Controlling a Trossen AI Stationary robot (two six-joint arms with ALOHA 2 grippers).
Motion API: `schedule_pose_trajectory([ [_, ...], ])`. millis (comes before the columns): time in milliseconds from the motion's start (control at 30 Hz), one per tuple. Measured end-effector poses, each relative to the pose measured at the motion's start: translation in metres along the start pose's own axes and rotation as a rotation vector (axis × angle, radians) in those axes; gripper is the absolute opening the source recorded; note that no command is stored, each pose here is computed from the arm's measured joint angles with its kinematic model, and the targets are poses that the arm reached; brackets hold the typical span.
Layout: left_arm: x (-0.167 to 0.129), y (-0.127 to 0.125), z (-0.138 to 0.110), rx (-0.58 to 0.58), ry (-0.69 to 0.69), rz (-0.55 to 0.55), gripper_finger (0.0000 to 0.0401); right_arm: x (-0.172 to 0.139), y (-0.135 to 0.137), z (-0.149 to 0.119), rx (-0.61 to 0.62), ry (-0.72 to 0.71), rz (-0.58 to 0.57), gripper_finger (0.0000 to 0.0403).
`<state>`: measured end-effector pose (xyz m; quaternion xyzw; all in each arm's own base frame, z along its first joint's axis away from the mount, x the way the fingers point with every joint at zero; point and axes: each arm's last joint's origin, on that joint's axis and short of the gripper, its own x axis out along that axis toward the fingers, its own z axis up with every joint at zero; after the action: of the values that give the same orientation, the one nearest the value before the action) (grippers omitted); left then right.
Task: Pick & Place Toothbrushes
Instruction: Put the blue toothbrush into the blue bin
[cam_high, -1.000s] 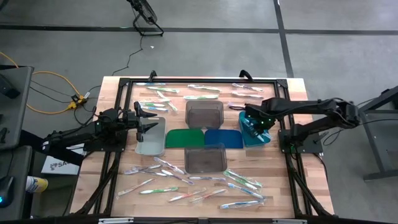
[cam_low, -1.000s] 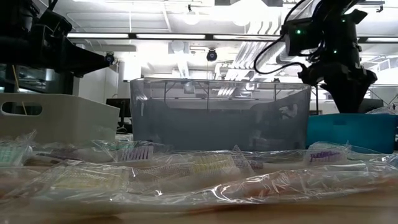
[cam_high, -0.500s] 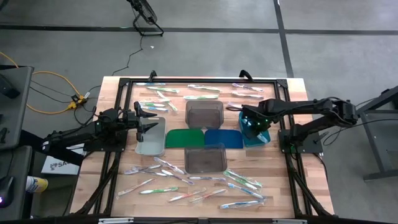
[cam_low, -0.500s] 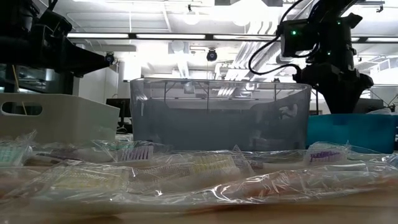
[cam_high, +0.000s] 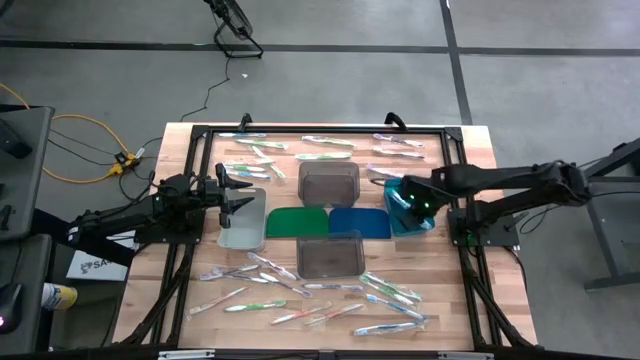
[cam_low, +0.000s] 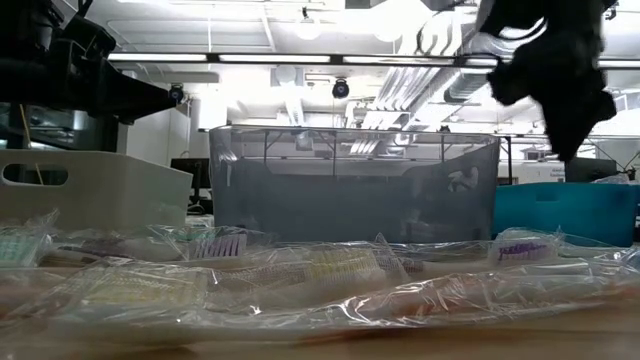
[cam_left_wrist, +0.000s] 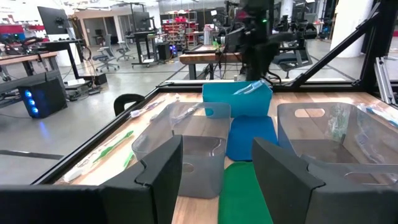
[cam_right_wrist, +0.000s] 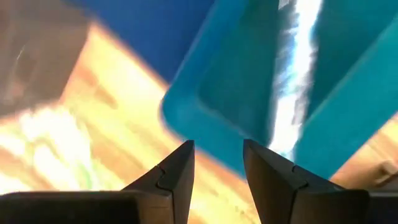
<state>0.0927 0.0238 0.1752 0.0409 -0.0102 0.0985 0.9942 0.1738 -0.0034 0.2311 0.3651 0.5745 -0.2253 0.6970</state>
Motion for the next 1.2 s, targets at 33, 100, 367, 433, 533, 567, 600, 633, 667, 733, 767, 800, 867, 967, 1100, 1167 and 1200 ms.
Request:
schedule_pose_trajectory([
  [33,0.000,0.000,0.000,0.000,0.000,0.000,0.0187,-0.001,0.004,-0.006,-0.037,0.009,0.015,0.0131],
  [100,0.000,0.000,0.000,0.000,0.000,0.000,0.0187,-0.001,0.012,-0.017,-0.121,0.028,0.036,0.0131],
  [367,0.000,0.000,0.000,0.000,0.000,0.000,0.0187,0.005,0.045,-0.057,-0.425,0.058,0.128,0.0122],
  [433,0.000,0.000,0.000,0.000,0.000,0.000,0.0187,0.007,0.056,-0.066,-0.501,0.034,0.176,0.0117],
  [533,0.000,0.000,0.000,0.000,0.000,0.000,0.0187,0.011,0.071,-0.079,-0.593,0.003,0.249,0.0110],
  [567,0.000,0.000,0.000,0.000,0.000,0.000,0.0187,0.013,0.077,-0.083,-0.615,-0.003,0.279,0.0107],
  [600,0.000,0.000,0.000,0.000,0.000,0.000,0.0187,0.015,0.083,-0.087,-0.635,-0.007,0.306,0.0105],
  [633,0.000,0.000,0.000,0.000,0.000,0.000,0.0187,0.018,0.088,-0.091,-0.655,-0.010,0.329,0.0102],
  [667,0.000,0.000,0.000,0.000,0.000,0.000,0.0187,0.020,0.093,-0.095,-0.676,-0.013,0.352,0.0100],
  [733,0.000,0.000,0.000,0.000,0.000,0.000,0.0187,0.027,0.103,-0.103,-0.717,-0.015,0.386,0.0095],
  [767,0.000,0.000,0.000,0.000,0.000,0.000,0.0187,0.031,0.107,-0.106,-0.739,-0.013,0.395,0.0093],
  [800,0.000,0.000,0.000,0.000,0.000,0.000,0.0187,0.036,0.110,-0.110,-0.763,-0.012,0.398,0.0092],
  [867,0.000,0.000,0.000,0.000,0.000,0.000,0.0187,0.047,0.117,-0.116,-0.799,-0.007,0.390,0.0092],
  [967,0.000,0.000,0.000,0.000,0.000,0.000,0.0187,0.065,0.124,-0.123,-0.849,0.004,0.375,0.0101],
  [1100,0.000,0.000,0.000,0.000,0.000,0.000,0.0187,0.085,0.128,-0.130,-0.871,0.029,0.333,0.0131],
  [1167,0.000,0.000,0.000,0.000,0.000,0.000,0.0187,0.093,0.129,-0.130,-0.871,0.039,0.308,0.0150],
  [1200,0.000,0.000,0.000,0.000,0.000,0.000,0.0187,0.097,0.129,-0.131,-0.874,0.046,0.296,0.0160],
])
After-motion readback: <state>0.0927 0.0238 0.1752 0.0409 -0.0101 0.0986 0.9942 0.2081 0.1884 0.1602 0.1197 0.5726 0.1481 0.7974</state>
